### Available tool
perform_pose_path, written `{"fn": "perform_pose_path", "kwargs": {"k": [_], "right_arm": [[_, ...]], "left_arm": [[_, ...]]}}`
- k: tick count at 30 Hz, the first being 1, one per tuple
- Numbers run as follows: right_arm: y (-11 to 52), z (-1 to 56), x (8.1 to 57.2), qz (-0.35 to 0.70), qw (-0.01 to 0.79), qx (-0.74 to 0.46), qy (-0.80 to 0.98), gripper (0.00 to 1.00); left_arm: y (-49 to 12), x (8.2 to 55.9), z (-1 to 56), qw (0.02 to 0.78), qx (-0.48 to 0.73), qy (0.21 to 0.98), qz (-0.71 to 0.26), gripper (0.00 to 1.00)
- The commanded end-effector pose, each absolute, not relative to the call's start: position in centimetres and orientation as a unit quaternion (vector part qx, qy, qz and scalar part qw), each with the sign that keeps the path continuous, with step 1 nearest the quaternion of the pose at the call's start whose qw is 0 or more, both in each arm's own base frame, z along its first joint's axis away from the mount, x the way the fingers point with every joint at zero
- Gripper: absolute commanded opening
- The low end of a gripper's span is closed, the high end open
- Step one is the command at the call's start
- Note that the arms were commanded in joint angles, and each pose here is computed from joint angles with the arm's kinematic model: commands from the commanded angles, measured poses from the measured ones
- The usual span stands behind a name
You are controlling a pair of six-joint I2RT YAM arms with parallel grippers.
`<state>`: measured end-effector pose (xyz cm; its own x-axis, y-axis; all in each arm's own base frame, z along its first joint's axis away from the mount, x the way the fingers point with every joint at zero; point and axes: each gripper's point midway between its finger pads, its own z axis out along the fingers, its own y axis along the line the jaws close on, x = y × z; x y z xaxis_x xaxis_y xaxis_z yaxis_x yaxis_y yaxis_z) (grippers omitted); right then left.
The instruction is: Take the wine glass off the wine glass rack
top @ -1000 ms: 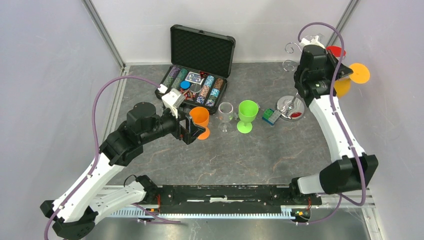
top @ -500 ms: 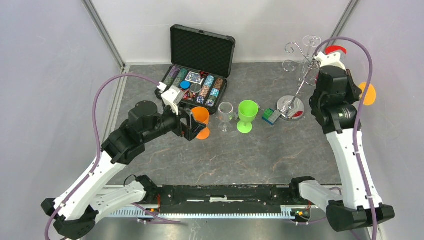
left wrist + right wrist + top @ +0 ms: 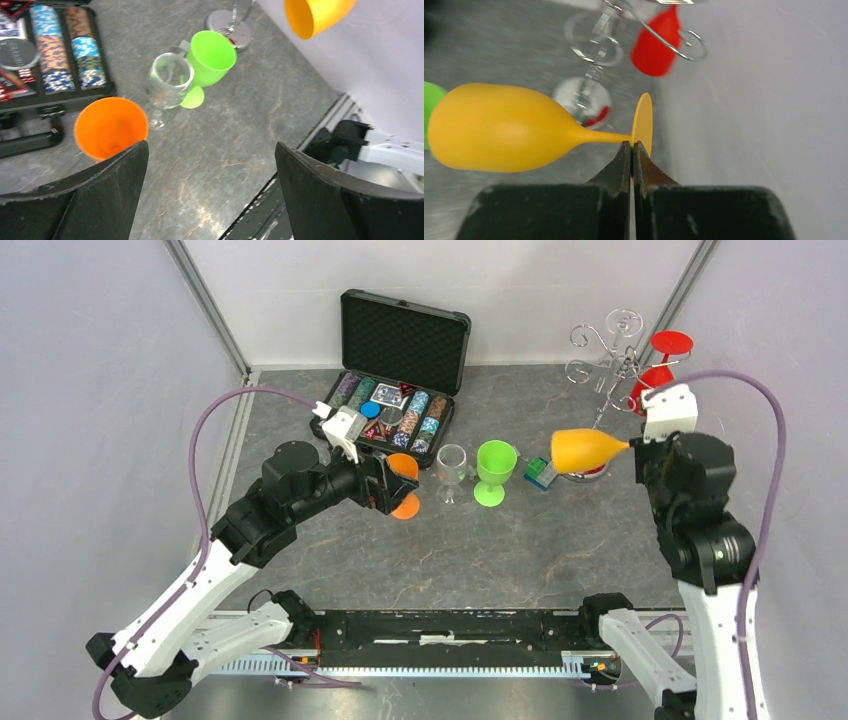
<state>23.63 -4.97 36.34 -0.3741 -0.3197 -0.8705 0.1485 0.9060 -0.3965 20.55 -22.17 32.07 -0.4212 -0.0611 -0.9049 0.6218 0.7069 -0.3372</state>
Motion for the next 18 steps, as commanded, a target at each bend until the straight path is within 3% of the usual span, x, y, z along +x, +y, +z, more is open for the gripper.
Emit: {"fn": "perform_pose_path", "kwargs": {"k": [1, 9, 18], "right_arm": [[2.5, 38.7, 24.0, -0.007, 0.660, -0.102, 0.744, 0.00], [9.9, 39.1, 23.6, 0.252, 0.710, -0.080, 0.653, 0.00], [11.6, 37.4, 23.9, 0.353, 0.704, -0.034, 0.615, 0.00]], "left_arm": [[-24.8, 18.9, 35.2, 0.494, 0.189, 0.729, -0.435, 1.00], [-28.7, 14.9, 39.4, 0.406, 0.196, 0.651, -0.611, 0.99], [-29.5, 16.3, 39.5, 0.390, 0.109, 0.653, -0.640, 0.92]]}}
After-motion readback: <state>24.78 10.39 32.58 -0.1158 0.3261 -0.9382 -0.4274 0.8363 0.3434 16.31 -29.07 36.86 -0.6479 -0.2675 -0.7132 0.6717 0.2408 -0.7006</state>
